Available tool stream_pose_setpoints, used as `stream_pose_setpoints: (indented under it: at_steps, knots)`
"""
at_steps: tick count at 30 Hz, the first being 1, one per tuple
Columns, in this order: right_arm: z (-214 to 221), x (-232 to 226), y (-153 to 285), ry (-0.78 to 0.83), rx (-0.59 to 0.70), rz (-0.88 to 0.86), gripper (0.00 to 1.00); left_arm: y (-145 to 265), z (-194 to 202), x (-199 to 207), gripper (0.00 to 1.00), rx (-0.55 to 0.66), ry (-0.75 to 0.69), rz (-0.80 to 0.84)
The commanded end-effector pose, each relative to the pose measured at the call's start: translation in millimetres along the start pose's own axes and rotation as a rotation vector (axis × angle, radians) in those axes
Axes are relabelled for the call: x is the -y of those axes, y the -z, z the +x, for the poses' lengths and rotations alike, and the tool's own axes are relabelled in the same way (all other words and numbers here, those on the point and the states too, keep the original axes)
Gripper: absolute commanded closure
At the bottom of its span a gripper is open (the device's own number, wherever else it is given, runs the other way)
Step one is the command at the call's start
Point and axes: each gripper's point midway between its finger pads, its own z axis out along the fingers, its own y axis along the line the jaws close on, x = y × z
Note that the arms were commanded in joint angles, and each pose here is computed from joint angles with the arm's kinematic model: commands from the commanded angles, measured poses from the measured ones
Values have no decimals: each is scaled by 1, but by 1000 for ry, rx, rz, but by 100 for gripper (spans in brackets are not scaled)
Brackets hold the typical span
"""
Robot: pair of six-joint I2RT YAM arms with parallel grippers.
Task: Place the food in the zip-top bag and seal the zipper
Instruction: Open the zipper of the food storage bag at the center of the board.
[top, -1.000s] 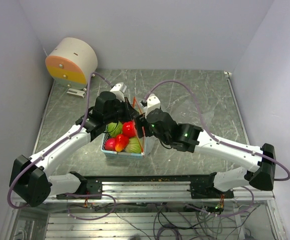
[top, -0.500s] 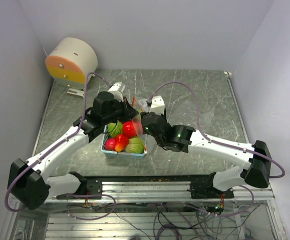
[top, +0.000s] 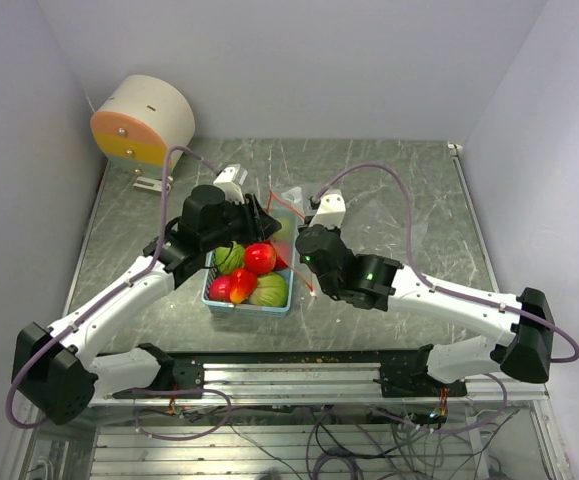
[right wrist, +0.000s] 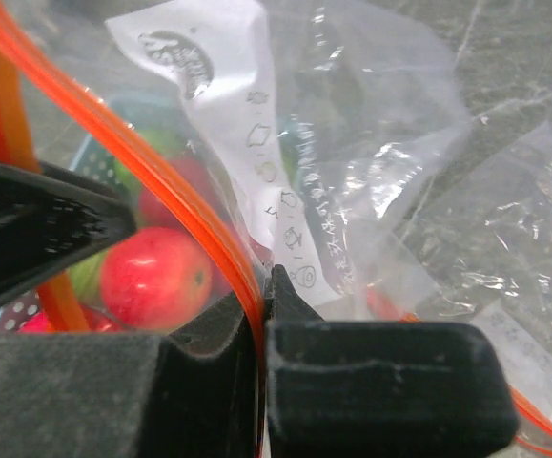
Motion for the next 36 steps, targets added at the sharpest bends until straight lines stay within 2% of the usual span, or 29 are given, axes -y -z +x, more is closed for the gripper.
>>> stream_pose_setpoints:
  at_steps: [1, 4, 8, 16, 22, 23, 26, 32, 36]
  knots:
    - [-14, -18, -2, -43, 30, -61, 100, -11, 5, 10, 49, -6, 26, 51]
    - [-13, -29, -4, -39, 25, -89, 100, -15, 5, 15, 43, -6, 37, 65]
    - [-14, -33, -4, -50, 30, -98, 100, -19, 6, 19, 44, -3, 43, 66]
    - [-23, -16, -2, -78, 69, -21, 100, -21, 37, 20, 61, -65, 56, 57]
    - [-31, -10, 2, -96, 94, -5, 100, -14, 47, 16, 54, -66, 50, 33]
    - [-32, -10, 2, -97, 95, -5, 100, -14, 48, 14, 57, -65, 45, 22]
    - [-34, -4, 3, -83, 96, 22, 100, -15, 51, 4, 91, -80, 15, -30]
    - [-35, 50, 17, -33, 121, 216, 100, 18, 23, -38, 93, -43, -121, -317]
    - [-35, 90, 31, -61, 134, 336, 100, 47, -5, -45, 93, 34, -166, -417]
